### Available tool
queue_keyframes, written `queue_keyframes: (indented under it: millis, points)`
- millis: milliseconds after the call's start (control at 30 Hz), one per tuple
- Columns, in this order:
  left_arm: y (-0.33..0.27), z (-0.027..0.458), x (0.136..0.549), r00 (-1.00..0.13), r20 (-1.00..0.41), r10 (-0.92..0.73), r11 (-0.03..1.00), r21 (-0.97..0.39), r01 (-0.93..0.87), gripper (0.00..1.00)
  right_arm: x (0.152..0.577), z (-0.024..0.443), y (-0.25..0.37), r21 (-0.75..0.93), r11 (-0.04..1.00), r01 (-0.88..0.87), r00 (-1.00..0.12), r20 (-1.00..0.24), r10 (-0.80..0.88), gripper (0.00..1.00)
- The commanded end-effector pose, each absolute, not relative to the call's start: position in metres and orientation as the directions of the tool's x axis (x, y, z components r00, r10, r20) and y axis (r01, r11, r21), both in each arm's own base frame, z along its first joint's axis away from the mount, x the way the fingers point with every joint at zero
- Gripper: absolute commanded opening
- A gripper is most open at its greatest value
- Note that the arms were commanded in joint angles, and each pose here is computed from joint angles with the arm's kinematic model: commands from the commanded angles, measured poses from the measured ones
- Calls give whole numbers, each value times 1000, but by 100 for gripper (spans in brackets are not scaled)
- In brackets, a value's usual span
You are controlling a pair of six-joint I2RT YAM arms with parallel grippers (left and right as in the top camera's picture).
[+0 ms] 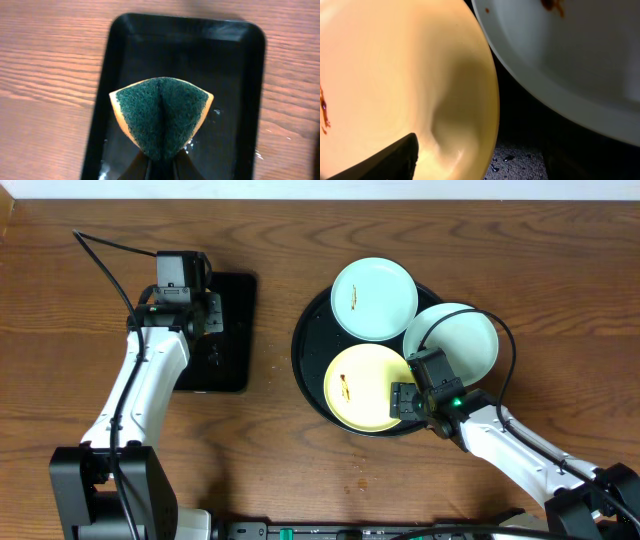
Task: Clean dirty plates on tray and stack at the side
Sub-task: 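Carry the sponge with the left gripper over the yellow plate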
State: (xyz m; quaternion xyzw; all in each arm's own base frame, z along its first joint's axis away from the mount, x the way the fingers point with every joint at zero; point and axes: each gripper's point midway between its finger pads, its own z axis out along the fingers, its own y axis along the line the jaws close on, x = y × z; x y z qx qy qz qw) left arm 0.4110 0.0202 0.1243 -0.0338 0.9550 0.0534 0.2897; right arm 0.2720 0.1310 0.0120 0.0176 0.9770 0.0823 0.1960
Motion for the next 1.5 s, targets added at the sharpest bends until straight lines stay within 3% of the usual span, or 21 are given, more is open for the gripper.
queue_keyframes:
  millis: [0, 100, 433, 667, 833, 933, 1200, 1467]
  points:
    - [-3, 124, 414, -826, -564, -12, 1000, -11, -7, 7, 278, 16, 133, 171, 985, 0, -913, -402, 70, 62]
    - [-4, 130, 417, -819, -573, -20, 1000, -19, -11, 7, 282, 18, 135, 180, 984, -4, -906, -418, 73, 43]
    - [-4, 131, 410, -835, -546, -62, 998, -41, -47, 7, 282, 18, 135, 180, 984, -4, -905, -418, 73, 6]
    - [-4, 146, 426, -781, -618, -91, 996, -68, -62, 7, 284, 18, 130, 144, 990, -10, -898, -436, 54, 8]
    - [-46, 151, 416, -810, -551, -200, 946, -324, -13, 7, 284, 17, 130, 146, 989, -11, -898, -437, 54, 7]
    - [-58, 149, 407, -838, -501, -216, 921, -389, -5, 7, 281, 14, 129, 158, 987, 20, -902, -424, 86, 8]
    - [-26, 141, 411, -816, -542, -202, 972, -212, -100, 7, 281, 6, 130, 161, 987, 29, -905, -414, 94, 8]
    - [-78, 140, 399, -857, -500, -127, 952, -305, 37, 7, 282, 6, 130, 163, 986, 29, -905, -416, 95, 1]
